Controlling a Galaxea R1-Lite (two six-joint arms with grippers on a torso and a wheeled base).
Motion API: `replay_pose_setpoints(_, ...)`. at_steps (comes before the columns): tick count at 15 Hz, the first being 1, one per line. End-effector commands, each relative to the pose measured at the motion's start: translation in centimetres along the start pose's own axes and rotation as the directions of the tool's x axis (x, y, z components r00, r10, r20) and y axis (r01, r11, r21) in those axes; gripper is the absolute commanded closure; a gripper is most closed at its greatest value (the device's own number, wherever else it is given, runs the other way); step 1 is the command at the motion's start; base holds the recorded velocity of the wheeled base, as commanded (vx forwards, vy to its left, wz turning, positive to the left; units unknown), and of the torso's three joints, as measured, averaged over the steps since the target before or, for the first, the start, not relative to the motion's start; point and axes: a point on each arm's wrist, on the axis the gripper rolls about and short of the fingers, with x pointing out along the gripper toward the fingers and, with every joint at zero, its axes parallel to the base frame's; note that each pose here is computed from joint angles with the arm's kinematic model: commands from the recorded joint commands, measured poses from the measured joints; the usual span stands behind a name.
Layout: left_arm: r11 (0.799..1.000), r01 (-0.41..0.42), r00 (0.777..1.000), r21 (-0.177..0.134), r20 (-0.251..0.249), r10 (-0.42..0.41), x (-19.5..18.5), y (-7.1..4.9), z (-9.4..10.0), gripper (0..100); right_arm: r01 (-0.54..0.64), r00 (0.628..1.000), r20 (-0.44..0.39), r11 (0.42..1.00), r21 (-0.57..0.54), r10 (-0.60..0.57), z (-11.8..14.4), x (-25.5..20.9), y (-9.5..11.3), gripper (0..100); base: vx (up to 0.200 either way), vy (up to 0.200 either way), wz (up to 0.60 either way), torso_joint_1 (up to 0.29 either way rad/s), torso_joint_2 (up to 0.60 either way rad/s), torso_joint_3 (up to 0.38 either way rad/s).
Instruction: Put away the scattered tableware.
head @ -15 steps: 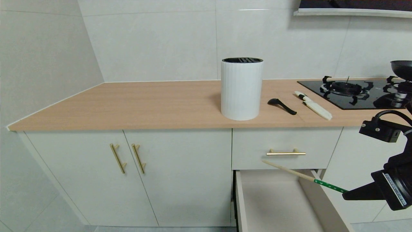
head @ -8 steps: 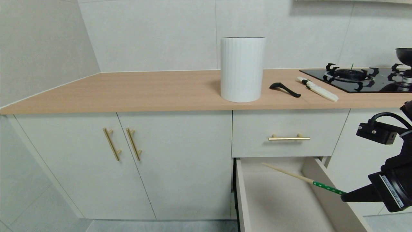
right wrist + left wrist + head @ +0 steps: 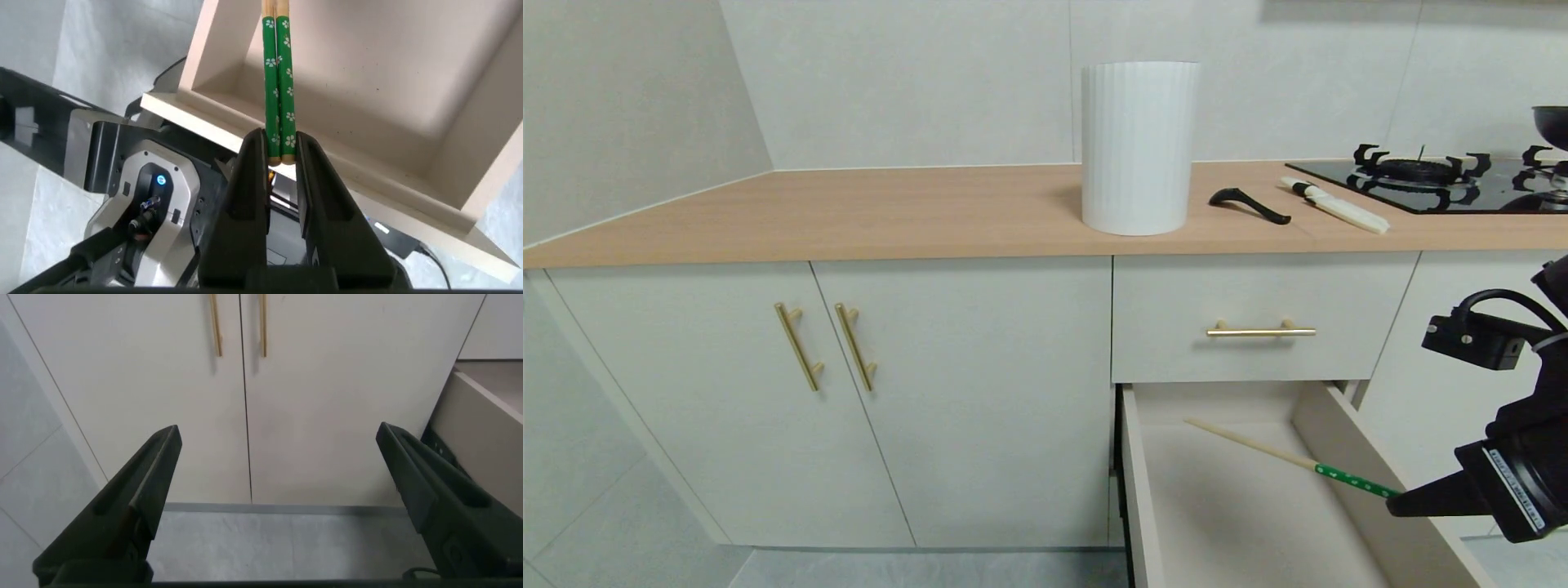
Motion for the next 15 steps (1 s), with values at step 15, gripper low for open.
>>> replay_pose_setpoints(15,1.0,-0.002,1.0,0.0,0.001,0.002,0.0,0.0,0.0,0,0.193,0.964,-0.227,0.949,0.249,-0.136,4.6,19.5,-3.9,100,0.0,0.0,0.0,0.0,0.0,0.0)
